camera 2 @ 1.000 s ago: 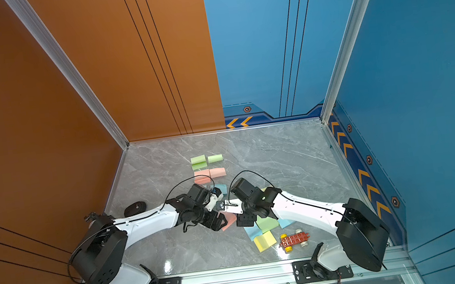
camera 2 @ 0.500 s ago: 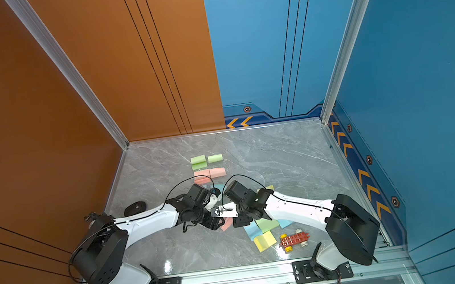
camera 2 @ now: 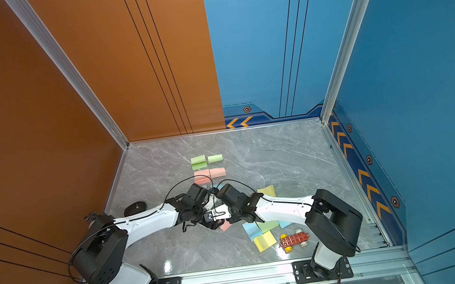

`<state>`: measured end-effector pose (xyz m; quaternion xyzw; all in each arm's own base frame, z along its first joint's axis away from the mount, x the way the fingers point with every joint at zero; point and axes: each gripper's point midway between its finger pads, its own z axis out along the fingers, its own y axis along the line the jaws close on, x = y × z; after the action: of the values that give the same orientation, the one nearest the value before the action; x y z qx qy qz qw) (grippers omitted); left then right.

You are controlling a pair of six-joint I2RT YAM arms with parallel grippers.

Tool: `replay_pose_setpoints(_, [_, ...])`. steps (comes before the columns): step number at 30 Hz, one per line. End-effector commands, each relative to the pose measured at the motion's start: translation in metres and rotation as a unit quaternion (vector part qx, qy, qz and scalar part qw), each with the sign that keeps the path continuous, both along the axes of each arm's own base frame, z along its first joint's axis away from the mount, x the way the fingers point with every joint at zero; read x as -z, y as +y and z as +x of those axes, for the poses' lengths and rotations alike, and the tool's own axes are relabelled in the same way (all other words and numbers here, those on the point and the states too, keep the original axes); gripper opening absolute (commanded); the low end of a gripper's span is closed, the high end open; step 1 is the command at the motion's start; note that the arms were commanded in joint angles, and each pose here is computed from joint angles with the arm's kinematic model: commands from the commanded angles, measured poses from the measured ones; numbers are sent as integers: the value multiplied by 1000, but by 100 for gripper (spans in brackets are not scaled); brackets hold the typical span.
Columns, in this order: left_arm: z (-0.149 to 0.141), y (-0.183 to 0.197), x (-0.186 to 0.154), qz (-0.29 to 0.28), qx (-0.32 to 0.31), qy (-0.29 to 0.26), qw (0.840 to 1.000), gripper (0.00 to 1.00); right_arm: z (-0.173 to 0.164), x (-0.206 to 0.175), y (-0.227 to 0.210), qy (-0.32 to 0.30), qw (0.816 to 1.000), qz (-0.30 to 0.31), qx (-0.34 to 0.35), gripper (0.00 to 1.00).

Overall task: Tear off pages from different memo pads
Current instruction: Pick up the memo pad from the center of the board.

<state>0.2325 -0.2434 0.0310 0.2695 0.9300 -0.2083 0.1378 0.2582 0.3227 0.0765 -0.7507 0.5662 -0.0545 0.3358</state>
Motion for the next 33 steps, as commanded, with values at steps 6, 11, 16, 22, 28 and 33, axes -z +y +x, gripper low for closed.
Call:
replay_pose_setpoints(6, [-14,12,15,22,-6,41,999,71,-15,27,-22,11,999,-41,-22,48])
replay_pose_setpoints(11, [-14,12,16,21,-5,44,999,71,-11,14,-27,-8,1000,-20,-17,47])
replay_pose_setpoints(16, [-16,12,17,21,-4,47,999,71,-14,-6,-30,-11,999,10,-44,47])
replay_pose_setpoints(22, [-16,12,18,21,-3,50,999,71,-23,-6,-20,-49,995,18,-88,47])
replay_pose_setpoints(28, [-16,11,20,17,-1,58,998,71,-23,4,-15,-128,986,0,-106,47])
replay_pose_setpoints(33, [-16,10,20,12,-1,62,998,71,-20,17,-12,-169,979,-11,-112,51])
